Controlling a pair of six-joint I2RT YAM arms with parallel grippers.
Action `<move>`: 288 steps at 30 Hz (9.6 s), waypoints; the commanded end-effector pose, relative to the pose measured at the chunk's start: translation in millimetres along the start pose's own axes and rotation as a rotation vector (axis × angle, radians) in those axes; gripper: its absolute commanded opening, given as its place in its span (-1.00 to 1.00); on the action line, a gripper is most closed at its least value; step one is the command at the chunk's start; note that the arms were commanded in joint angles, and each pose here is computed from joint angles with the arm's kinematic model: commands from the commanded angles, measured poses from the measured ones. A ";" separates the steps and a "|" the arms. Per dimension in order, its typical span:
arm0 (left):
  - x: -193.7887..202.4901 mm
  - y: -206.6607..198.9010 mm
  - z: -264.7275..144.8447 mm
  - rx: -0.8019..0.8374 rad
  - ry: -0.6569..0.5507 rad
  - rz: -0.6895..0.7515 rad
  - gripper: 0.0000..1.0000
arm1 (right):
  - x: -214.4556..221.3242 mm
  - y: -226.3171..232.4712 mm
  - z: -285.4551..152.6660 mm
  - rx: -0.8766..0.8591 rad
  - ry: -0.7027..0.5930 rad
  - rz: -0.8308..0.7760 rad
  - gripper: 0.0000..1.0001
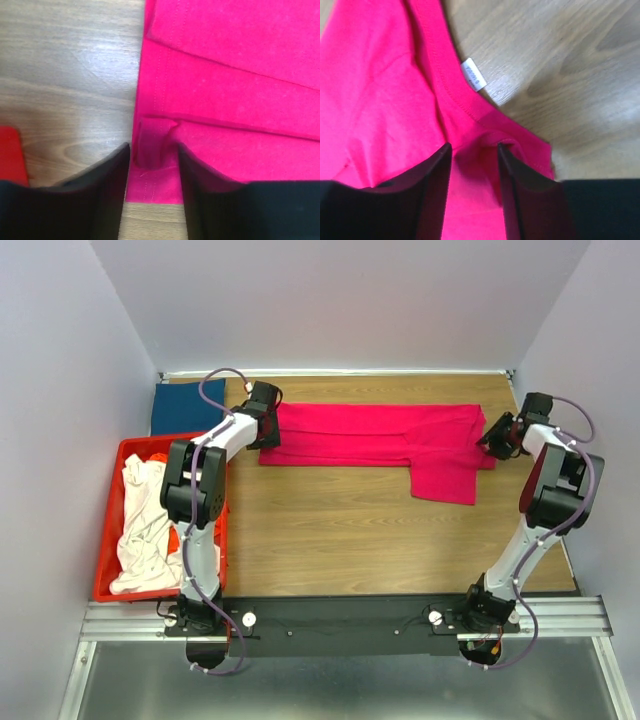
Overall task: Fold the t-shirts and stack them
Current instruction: Fold the tshirt
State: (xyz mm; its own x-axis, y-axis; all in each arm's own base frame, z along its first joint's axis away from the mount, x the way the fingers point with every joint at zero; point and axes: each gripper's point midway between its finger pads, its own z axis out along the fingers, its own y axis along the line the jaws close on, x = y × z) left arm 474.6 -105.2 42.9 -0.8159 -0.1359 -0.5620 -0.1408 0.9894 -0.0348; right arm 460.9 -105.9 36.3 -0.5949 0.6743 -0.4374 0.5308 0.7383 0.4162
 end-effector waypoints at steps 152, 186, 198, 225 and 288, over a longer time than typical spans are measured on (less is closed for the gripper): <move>55.4 -12.8 -133.9 0.359 -0.181 0.054 0.82 | -0.8 47.7 -86.9 -0.320 -0.238 0.021 -0.07; 5.8 -18.5 -164.9 0.402 -0.457 0.148 0.80 | 62.0 105.6 24.6 -0.212 -0.051 0.113 -0.14; 8.5 -19.6 -160.7 0.401 -0.439 0.151 0.80 | 67.3 105.1 30.8 -0.230 -0.039 0.139 -0.14; 13.1 -18.9 -155.4 0.394 -0.414 0.155 0.80 | 34.8 93.1 -12.7 -0.310 -0.088 0.087 -0.99; 27.2 -21.5 -120.0 0.362 -0.291 0.180 0.80 | 35.2 146.1 49.2 -0.812 0.039 0.126 -0.21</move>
State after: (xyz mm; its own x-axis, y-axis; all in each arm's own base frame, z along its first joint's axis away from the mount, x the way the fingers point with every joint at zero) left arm 379.3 -130.4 120.8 -0.6171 -0.0080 -0.7868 0.2083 0.9626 -0.1732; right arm 538.6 32.0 33.4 -0.5986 0.7458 -0.2923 0.0459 0.3962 0.9170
